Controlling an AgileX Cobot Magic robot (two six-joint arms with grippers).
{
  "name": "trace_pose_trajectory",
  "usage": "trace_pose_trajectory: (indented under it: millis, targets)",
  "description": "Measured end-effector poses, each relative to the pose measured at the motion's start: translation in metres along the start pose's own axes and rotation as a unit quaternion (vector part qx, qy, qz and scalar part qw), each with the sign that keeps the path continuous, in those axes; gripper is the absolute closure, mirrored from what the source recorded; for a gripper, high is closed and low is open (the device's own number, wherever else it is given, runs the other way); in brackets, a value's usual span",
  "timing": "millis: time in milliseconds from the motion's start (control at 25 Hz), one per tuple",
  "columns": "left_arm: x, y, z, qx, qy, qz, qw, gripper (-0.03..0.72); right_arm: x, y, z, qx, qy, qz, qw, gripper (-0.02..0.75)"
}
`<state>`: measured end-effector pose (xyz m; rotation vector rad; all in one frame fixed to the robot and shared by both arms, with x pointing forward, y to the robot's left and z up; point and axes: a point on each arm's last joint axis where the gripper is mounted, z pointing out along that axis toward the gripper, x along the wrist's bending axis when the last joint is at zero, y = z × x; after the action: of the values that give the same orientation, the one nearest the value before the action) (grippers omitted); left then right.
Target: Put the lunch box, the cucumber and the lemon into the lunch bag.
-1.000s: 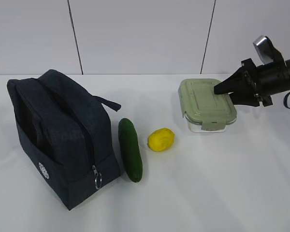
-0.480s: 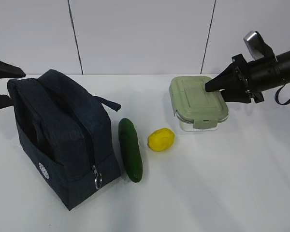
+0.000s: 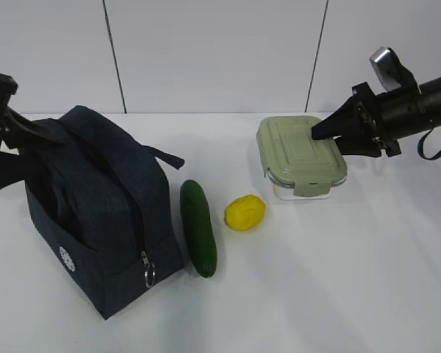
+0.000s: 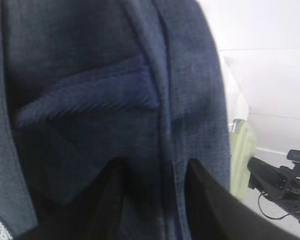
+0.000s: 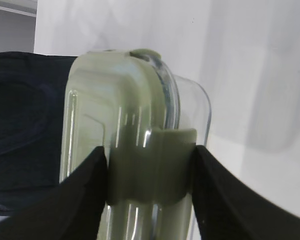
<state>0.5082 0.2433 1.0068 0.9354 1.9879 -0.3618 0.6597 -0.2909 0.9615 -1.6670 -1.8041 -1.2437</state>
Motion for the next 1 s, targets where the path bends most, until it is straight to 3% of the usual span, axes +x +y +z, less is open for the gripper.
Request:
trace_pose_trajectory:
  millis: [160,280,360,640,840,1000]
  targets:
    - [0.001,-0.005,0.010,0.010,0.011,0.004,1.000,0.469,0.000,0.000,0.000,0.000,0.000,0.000,1.000,0.347]
    - [0.000,-0.007,0.012,0.014,0.011,0.014,1.000,0.624,0.000,0.000,0.000,0.000,0.000,0.000,1.000,0.347]
    - [-0.001,-0.008,0.012,0.016,0.013,0.032,0.999,0.680,0.000,0.000,0.000,0.000,0.000,0.001,1.000,0.347]
    - [-0.006,-0.007,0.011,0.033,0.020,0.084,0.996,0.694,0.004,0.001,-0.003,-0.004,0.000,0.012,1.000,0.347]
    - [-0.028,0.001,0.005,0.053,0.029,0.141,0.988,0.694,0.015,0.007,-0.010,-0.014,0.000,0.011,1.000,0.347]
    - [-0.045,0.008,-0.005,0.074,0.068,0.184,0.978,0.694,0.022,0.010,-0.014,-0.017,0.000,0.016,1.000,0.347]
